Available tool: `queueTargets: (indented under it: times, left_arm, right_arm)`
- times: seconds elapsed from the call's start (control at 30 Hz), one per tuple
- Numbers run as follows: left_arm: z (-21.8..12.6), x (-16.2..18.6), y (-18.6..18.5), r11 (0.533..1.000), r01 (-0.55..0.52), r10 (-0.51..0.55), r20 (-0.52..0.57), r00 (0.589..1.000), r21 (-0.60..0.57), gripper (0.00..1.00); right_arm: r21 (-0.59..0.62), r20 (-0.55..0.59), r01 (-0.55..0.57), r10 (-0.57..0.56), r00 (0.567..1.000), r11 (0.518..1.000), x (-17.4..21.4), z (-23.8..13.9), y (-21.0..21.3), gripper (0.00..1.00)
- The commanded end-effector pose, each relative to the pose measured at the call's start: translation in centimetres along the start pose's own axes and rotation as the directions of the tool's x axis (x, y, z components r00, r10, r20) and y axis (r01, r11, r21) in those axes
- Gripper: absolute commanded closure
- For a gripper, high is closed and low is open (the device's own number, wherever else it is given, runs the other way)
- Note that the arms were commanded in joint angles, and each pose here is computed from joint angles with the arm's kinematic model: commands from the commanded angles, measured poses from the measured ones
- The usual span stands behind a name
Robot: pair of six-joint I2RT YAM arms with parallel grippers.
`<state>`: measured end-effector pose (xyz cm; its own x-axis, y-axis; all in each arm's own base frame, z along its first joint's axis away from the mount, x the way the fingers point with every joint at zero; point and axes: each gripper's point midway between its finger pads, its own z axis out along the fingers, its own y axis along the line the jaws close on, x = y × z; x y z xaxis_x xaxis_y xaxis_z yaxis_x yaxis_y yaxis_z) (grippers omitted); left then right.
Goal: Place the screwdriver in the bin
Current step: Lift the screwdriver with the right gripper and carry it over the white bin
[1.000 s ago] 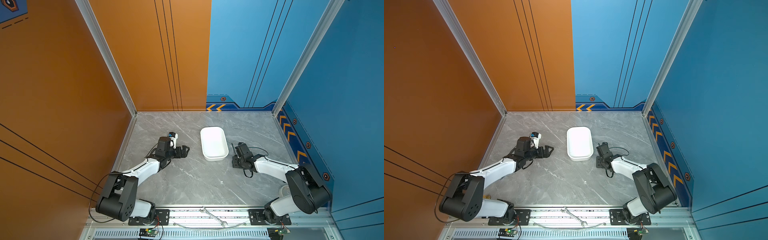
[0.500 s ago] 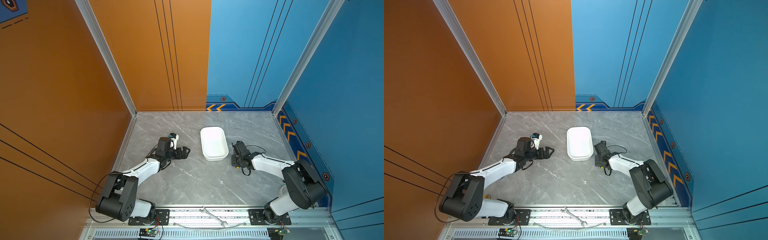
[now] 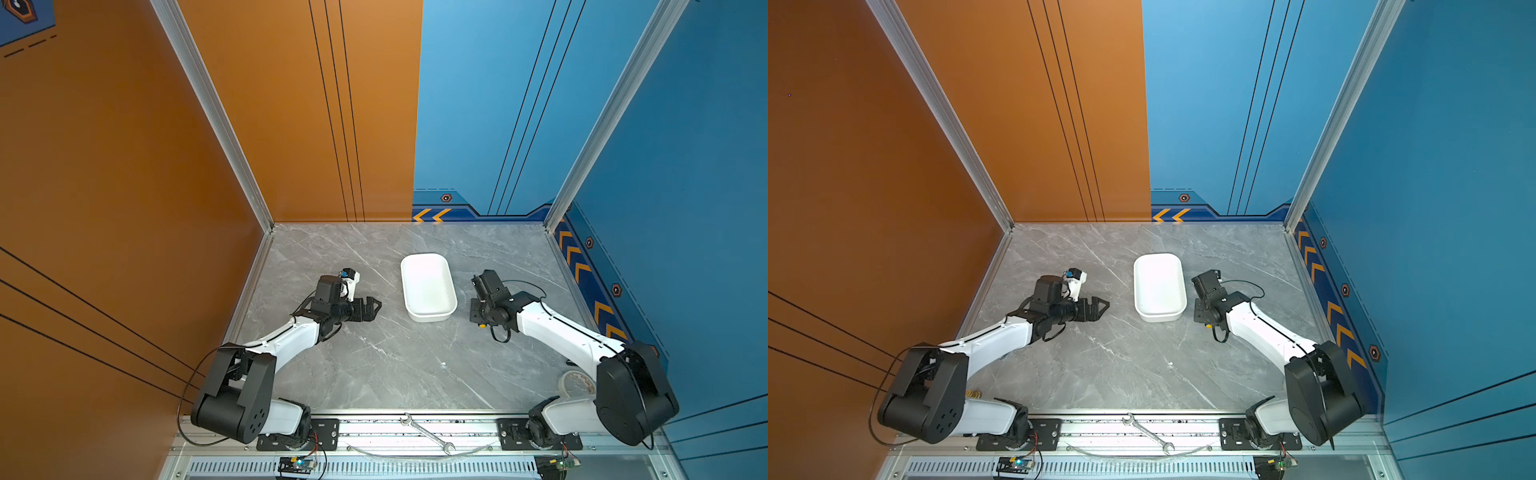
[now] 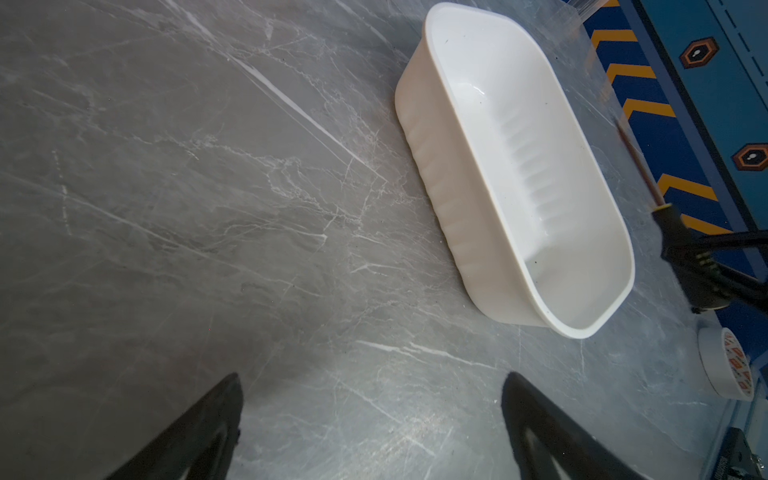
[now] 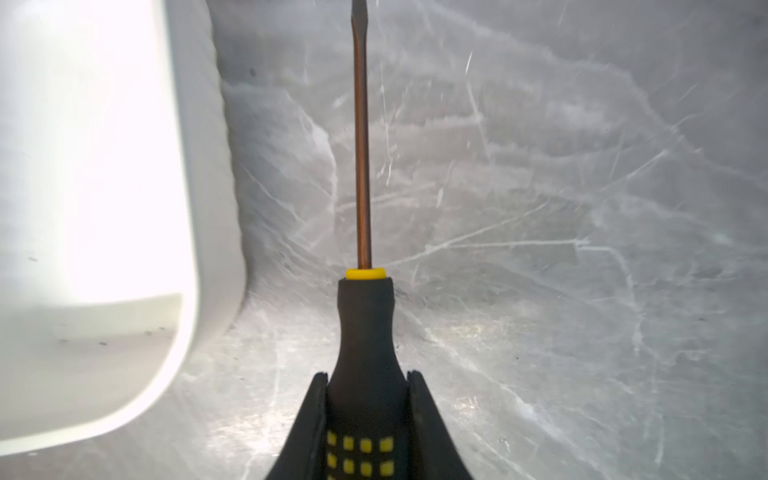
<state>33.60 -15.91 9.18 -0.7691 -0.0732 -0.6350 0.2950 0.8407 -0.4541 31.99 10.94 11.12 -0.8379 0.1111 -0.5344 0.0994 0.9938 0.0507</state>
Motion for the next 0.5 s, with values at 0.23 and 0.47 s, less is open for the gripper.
queueTargets:
  times: [0.23, 0.47]
  left_arm:
    - [-1.3, -2.6, -1.4, 0.999, -0.031, 0.028, 0.064, 0.998, 0.041, 0.02]
    - [-1.3, -4.1, -1.6, 0.990, 0.057, -0.066, 0.074, 0.995, 0.126, 0.02]
  right_arm:
    - [-0.128, 0.027, -0.018, 0.022, 0.999, 0.992, -5.4, -3.9, 6.6, 1.00]
    - [-0.105, -0.003, -0.005, 0.004, 1.000, 0.994, -5.0, -0.2, 11.4, 1.00]
